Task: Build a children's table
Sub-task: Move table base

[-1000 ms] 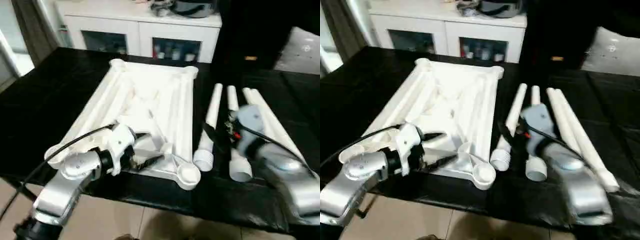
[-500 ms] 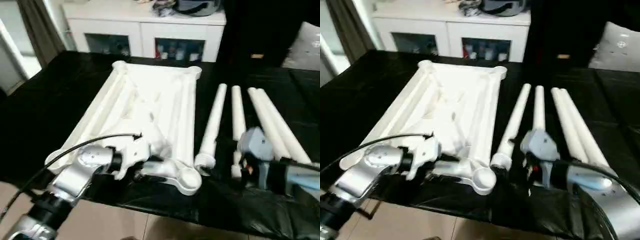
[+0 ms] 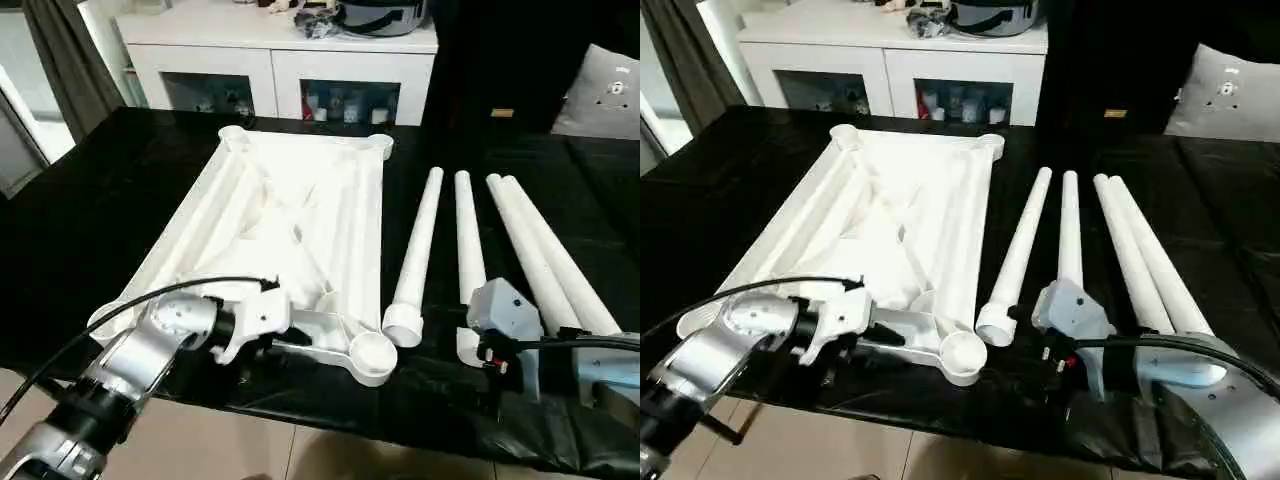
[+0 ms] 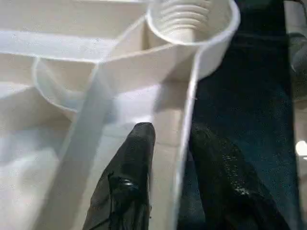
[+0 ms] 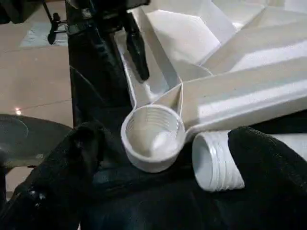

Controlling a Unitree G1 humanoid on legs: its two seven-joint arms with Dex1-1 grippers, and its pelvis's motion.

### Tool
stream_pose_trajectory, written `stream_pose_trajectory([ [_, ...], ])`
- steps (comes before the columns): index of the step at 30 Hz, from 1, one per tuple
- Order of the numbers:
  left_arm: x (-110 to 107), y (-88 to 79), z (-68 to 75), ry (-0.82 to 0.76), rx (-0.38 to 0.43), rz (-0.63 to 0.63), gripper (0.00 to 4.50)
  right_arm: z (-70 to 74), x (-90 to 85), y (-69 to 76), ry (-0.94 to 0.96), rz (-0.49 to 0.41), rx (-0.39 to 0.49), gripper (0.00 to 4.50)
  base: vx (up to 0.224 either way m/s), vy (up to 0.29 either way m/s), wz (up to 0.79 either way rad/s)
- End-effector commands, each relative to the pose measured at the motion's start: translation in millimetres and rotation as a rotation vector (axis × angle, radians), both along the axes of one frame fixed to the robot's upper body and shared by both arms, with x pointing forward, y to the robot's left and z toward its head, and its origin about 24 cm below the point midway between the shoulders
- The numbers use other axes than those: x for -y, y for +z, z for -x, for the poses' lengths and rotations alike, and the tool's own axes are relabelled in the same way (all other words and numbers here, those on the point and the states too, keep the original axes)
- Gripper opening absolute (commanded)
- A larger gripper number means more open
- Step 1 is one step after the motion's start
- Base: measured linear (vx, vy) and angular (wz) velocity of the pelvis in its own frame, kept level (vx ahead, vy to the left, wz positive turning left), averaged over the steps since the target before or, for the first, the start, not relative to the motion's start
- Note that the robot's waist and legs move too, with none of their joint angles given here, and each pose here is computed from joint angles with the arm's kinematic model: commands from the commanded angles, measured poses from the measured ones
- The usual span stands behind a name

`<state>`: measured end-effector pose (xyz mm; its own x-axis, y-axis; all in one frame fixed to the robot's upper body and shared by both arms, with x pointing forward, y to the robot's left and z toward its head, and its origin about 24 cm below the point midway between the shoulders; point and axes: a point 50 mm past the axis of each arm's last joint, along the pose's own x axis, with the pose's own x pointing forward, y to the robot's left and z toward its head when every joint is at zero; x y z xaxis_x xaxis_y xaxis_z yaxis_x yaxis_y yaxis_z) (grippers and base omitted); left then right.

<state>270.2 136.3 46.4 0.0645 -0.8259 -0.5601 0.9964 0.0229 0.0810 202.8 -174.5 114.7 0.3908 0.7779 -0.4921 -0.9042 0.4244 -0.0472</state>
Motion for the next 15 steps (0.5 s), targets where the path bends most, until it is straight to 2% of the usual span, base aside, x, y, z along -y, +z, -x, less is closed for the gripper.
stream_pose_trajectory([
  [1, -2, 1.2, -3.7, 0.005, 0.014, -0.02, 1.15, -1.3, -1.3, 1.0, 0.006, 0.011, 0.007, 4.5, 0.0, 0.0, 0.0],
  [5, -5, -3.2, -7.9, 0.029, 0.036, -0.054, 0.96, -5.5, -4.2, -0.9, 0.004, 0.007, 0.01, 4.5, 0.0, 0.0, 0.0],
  [7, -7, -4.7, -8.7, 0.039, 0.035, -0.063, 0.66, -5.9, -5.5, -1.2, 0.003, -0.006, 0.008, 4.5, 0.0, 0.0, 0.0],
  [10, -9, -5.9, -8.8, 0.043, 0.035, -0.074, 0.59, -6.3, -6.2, -1.2, -0.001, -0.014, 0.008, 4.5, 0.0, 0.0, 0.0],
  [12, -11, -5.8, -10.9, 0.065, 0.044, -0.069, 0.32, -7.0, -7.0, -1.1, -0.006, -0.023, 0.009, 4.5, 0.0, 0.0, 0.0],
  [15, -14, -4.8, -14.0, 0.099, 0.047, -0.066, 0.24, -7.9, -8.1, -1.1, -0.015, -0.04, 0.014, 4.5, 0.0, 0.0, 0.0],
])
